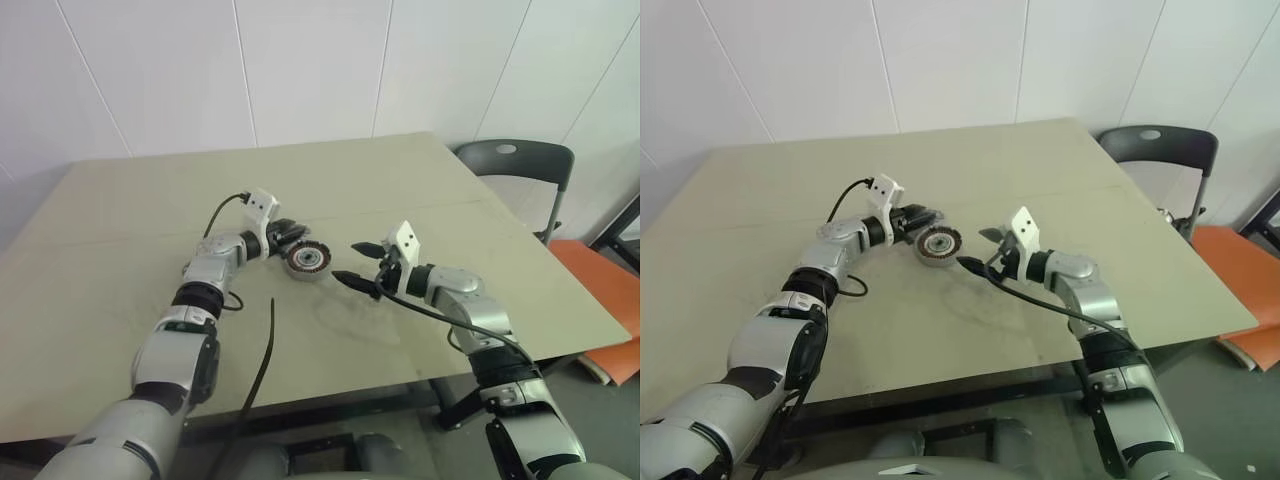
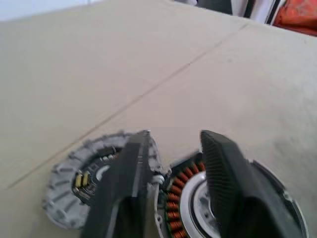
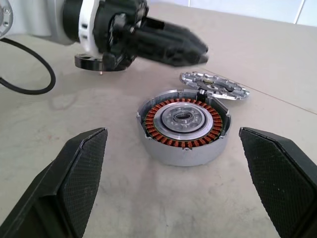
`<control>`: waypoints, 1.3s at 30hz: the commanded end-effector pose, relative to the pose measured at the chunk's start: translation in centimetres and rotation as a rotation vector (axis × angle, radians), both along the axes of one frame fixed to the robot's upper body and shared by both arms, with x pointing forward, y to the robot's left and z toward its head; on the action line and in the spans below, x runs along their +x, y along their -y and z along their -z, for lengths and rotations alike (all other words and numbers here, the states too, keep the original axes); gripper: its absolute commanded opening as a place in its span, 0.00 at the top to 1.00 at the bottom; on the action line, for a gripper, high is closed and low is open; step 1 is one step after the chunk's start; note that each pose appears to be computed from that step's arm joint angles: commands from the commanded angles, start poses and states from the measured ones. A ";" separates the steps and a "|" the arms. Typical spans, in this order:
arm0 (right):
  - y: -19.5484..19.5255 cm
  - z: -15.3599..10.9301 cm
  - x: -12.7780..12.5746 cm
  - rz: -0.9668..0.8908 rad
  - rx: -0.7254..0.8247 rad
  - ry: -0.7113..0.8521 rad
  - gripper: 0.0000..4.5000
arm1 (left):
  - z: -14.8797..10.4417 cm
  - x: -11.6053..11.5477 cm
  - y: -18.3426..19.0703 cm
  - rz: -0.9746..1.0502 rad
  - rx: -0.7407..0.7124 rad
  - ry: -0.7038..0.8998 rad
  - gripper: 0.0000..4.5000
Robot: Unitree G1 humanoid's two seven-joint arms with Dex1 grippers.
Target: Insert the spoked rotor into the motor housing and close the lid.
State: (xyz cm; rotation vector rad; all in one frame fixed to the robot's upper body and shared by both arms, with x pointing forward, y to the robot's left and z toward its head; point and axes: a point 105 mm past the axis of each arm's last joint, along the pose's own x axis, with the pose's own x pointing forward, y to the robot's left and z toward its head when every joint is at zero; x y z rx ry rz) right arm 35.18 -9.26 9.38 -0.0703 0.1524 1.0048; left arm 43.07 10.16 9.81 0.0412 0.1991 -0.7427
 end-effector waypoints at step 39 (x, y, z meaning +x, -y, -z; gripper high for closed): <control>0.7 -1.7 0.7 0.036 0.018 0.064 0.00 | 4.6 -3.3 3.4 0.154 0.056 -0.104 1.00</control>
